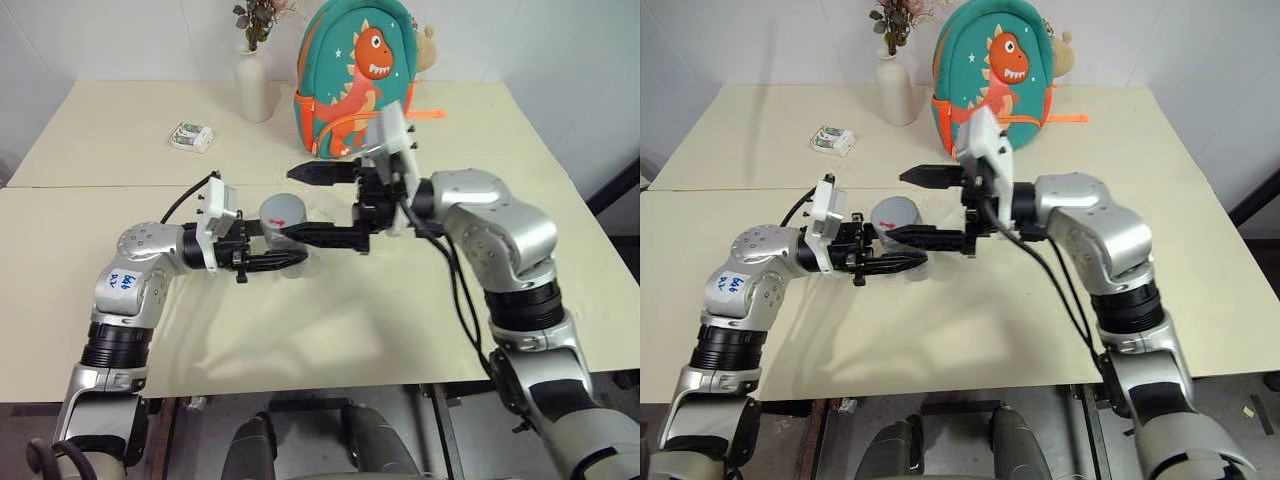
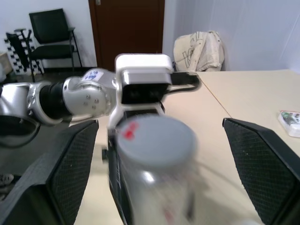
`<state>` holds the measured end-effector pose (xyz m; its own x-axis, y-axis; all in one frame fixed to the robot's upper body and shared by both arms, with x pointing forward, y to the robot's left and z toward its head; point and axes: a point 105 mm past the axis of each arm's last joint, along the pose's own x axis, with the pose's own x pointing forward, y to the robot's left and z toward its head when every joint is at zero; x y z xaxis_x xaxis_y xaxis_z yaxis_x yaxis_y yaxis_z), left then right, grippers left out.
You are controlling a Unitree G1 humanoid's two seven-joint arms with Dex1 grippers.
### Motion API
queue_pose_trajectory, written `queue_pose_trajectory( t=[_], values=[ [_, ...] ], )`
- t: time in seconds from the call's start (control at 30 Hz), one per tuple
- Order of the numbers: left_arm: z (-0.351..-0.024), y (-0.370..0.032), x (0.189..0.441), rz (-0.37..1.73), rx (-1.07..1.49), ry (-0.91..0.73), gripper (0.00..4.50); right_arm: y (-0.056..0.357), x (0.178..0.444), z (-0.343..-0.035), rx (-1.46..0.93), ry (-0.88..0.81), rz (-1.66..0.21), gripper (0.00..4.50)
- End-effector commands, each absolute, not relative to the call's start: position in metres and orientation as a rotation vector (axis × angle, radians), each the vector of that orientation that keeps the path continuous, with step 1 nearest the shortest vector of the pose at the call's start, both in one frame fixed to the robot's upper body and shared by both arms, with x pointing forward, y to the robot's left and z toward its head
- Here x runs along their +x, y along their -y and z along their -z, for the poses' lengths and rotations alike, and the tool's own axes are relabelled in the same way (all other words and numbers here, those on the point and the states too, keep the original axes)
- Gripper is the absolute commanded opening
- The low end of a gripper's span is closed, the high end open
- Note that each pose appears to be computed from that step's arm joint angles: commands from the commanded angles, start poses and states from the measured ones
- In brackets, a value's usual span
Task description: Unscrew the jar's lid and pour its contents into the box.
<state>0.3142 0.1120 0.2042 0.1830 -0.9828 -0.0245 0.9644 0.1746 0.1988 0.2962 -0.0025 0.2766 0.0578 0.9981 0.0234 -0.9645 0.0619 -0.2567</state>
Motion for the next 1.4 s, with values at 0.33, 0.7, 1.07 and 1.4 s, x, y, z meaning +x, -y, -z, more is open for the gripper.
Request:
queue_pose_trajectory(
  t=[0.33,0.7,1.07,1.4],
  values=[
    [-0.211,-0.102,0.313,1.380,0.205,0.149,2.07,-0.008,0.312,-0.285,-0.217,0.252,-1.388,4.47],
    [-0.209,-0.102,0.311,1.378,0.192,0.154,2.07,0.008,0.328,-0.282,-0.266,0.242,-1.337,4.47],
    [-0.207,-0.108,0.313,1.365,0.190,0.149,2.07,0.057,0.347,-0.284,-0.248,0.198,-1.248,4.47],
    [-0.204,-0.118,0.314,1.362,0.217,0.123,2.07,0.063,0.321,-0.291,-0.216,0.174,-1.361,4.47]
  ],
)
